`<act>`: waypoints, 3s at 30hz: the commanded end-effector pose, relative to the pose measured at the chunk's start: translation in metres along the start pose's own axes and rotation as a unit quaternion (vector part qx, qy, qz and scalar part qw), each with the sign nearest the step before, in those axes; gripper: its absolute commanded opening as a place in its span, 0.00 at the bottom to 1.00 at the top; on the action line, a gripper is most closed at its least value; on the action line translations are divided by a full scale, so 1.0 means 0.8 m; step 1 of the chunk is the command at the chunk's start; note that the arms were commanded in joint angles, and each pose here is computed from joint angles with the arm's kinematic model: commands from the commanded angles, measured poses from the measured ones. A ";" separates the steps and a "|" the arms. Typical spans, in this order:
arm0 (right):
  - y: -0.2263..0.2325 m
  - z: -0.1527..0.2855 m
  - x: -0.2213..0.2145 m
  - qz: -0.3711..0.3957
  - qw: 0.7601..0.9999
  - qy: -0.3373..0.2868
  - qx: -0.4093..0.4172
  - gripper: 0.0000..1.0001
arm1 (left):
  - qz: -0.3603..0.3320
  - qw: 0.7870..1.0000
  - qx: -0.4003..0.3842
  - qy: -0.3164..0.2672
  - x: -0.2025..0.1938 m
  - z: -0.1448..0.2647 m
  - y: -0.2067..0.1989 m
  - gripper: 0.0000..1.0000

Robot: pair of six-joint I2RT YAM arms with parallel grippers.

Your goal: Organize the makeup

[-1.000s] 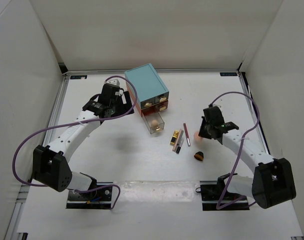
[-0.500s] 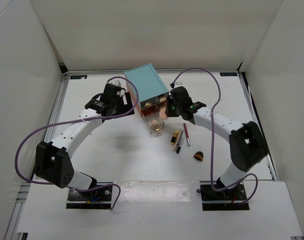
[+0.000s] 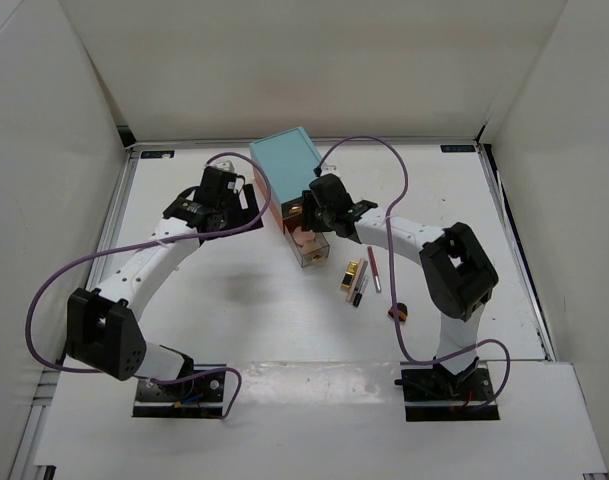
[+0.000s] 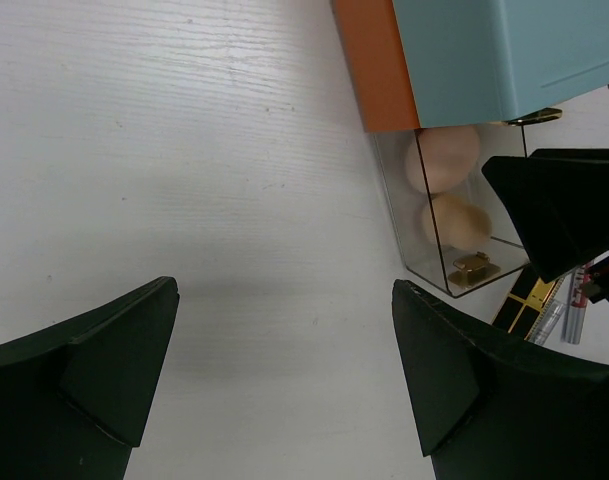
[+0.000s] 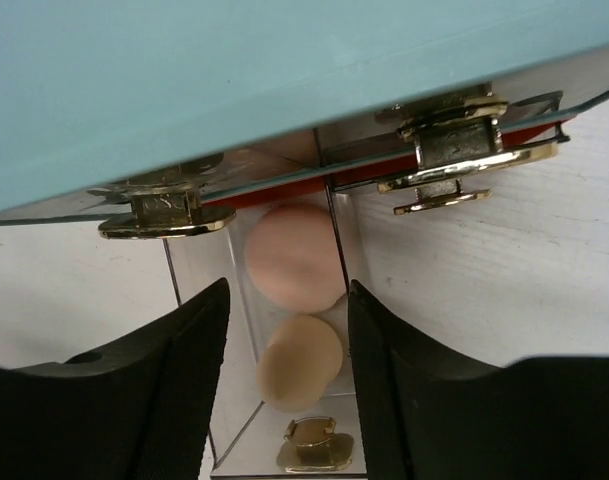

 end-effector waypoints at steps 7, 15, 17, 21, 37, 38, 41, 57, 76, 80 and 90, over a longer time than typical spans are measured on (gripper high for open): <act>0.002 0.059 0.023 0.010 0.999 -0.050 -0.002 0.64 | 0.004 0.999 -0.013 -0.029 0.012 0.021 0.000 0.98; -0.098 0.156 -0.062 -0.078 0.982 0.043 -0.167 0.70 | 0.008 0.999 -0.033 -0.015 0.001 0.010 -0.001 0.98; -0.122 0.171 -0.095 -0.098 0.971 0.074 -0.204 0.71 | 0.008 0.999 -0.034 -0.011 -0.001 0.006 -0.002 0.98; -0.150 0.212 -0.136 -0.147 0.952 0.097 -0.249 0.71 | 0.006 0.999 -0.034 -0.001 -0.003 0.000 -0.003 0.98; -0.176 0.192 -0.196 -0.185 0.942 0.124 -0.252 0.55 | 0.000 0.999 -0.045 0.003 -0.014 0.008 -0.008 0.98; -0.178 0.190 -0.196 -0.186 0.940 0.129 -0.254 0.55 | 0.000 0.999 -0.044 0.006 -0.016 0.008 -0.007 0.98; -0.178 0.189 -0.203 -0.189 0.939 0.139 -0.252 0.49 | 0.002 0.999 -0.045 0.003 -0.017 0.010 -0.007 0.98; -0.163 0.211 -0.160 -0.161 0.962 0.087 -0.204 0.24 | 0.007 0.999 -0.046 -0.007 -0.021 0.025 -0.003 0.98; 0.002 0.058 0.038 -0.016 0.996 -0.047 0.073 0.26 | 0.002 1.000 -0.021 -0.021 -0.001 0.028 -0.006 0.98; 0.020 0.027 0.036 -0.016 0.996 -0.049 0.079 0.36 | 0.003 1.000 -0.021 -0.020 0.000 0.028 -0.008 0.98; 0.025 0.029 0.041 -0.009 0.996 -0.060 0.067 0.70 | 0.016 0.998 -0.018 -0.055 0.035 0.027 -0.024 0.98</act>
Point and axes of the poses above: each gripper's point midway between its finger pads, its own z axis back along the fingers, its own y axis along the line the jaws close on, x = y × z, the point moved 10 cm from there along z, back along the fingers, and after that the axes turned 1 degree about -z, right-handed, at the moved point
